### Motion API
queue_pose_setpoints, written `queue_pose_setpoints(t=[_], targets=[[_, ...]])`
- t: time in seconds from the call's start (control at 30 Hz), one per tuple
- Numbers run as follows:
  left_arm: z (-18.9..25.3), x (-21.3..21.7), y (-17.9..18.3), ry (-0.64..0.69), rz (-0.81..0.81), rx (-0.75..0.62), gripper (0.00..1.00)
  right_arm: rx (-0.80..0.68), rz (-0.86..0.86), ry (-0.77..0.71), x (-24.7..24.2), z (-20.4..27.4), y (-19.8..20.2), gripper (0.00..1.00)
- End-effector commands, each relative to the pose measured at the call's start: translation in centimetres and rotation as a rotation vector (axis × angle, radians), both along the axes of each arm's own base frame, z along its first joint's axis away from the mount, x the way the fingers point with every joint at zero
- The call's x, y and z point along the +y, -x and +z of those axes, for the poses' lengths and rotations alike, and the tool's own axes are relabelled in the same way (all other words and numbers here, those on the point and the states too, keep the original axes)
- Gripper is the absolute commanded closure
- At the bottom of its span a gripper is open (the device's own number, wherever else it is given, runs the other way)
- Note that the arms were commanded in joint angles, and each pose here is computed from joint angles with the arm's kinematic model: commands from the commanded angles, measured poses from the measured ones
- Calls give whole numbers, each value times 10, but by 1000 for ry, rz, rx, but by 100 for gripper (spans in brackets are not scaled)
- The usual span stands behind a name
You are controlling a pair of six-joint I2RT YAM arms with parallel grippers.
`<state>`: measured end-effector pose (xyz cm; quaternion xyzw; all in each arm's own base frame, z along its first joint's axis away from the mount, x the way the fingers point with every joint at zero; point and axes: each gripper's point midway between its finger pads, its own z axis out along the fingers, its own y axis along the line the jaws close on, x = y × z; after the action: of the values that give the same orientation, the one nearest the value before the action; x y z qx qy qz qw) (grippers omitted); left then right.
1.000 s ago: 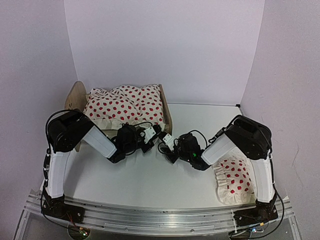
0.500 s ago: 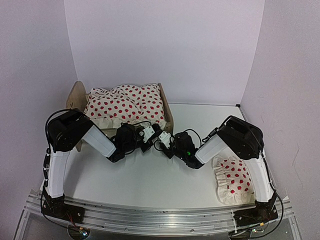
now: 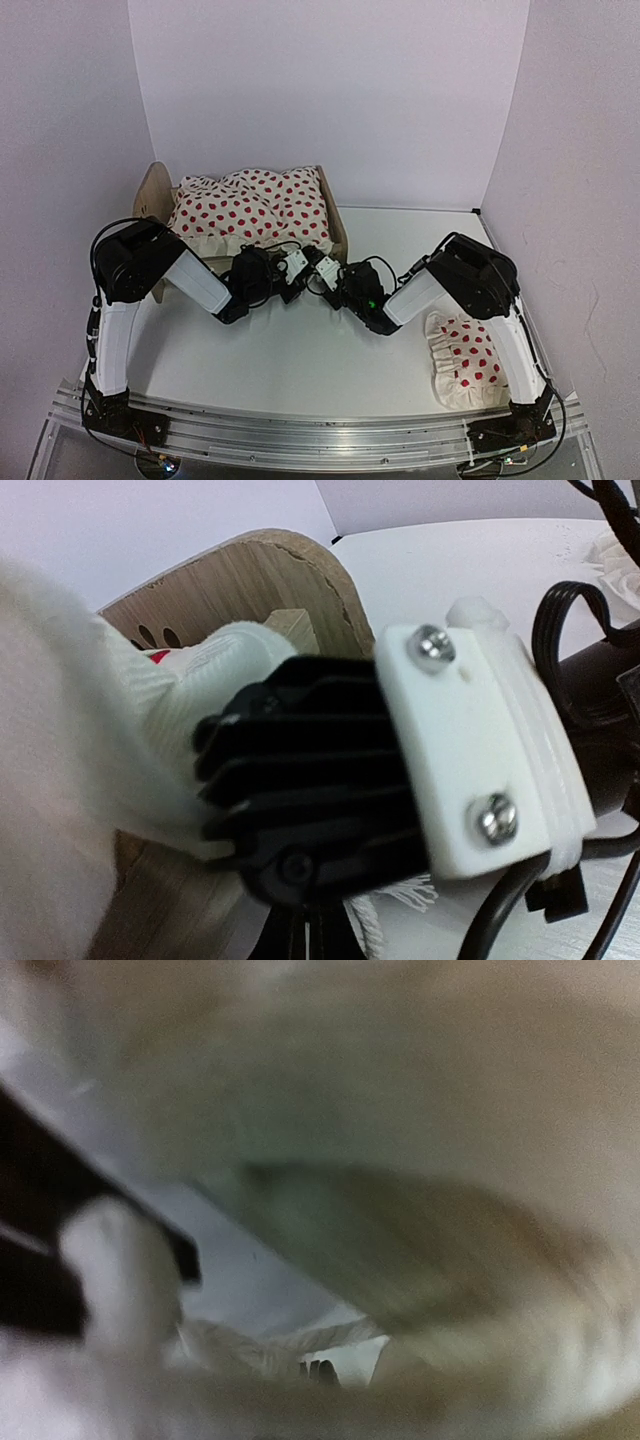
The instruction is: Set up the pet bed
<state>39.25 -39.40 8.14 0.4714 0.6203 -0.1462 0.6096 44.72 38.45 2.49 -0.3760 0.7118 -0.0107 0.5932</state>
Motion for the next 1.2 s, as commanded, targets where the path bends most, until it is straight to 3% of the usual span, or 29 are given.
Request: queue_pose_setpoints(t=[0.0,0.23,0.47,0.7,0.93,1.17], targets=[[31,0,-11,39,19,-46,100,107,-39,-22,-22,5,17,100],[49,10,-19,-27,33,-53,100,287,-24,-140,-38,34,54,100],[67,25,-19,-95,8,-21,100,378,-227,-335,-97,57,38,100],[87,35,-12,-101,-21,-32,100,408,-309,-398,-137,68,15,100],[34,60,22,-286,-118,-43,100,438,-242,-459,-130,87,6,100],[8,63,27,-362,-156,-48,100,331,-172,-502,-121,158,-2,100]])
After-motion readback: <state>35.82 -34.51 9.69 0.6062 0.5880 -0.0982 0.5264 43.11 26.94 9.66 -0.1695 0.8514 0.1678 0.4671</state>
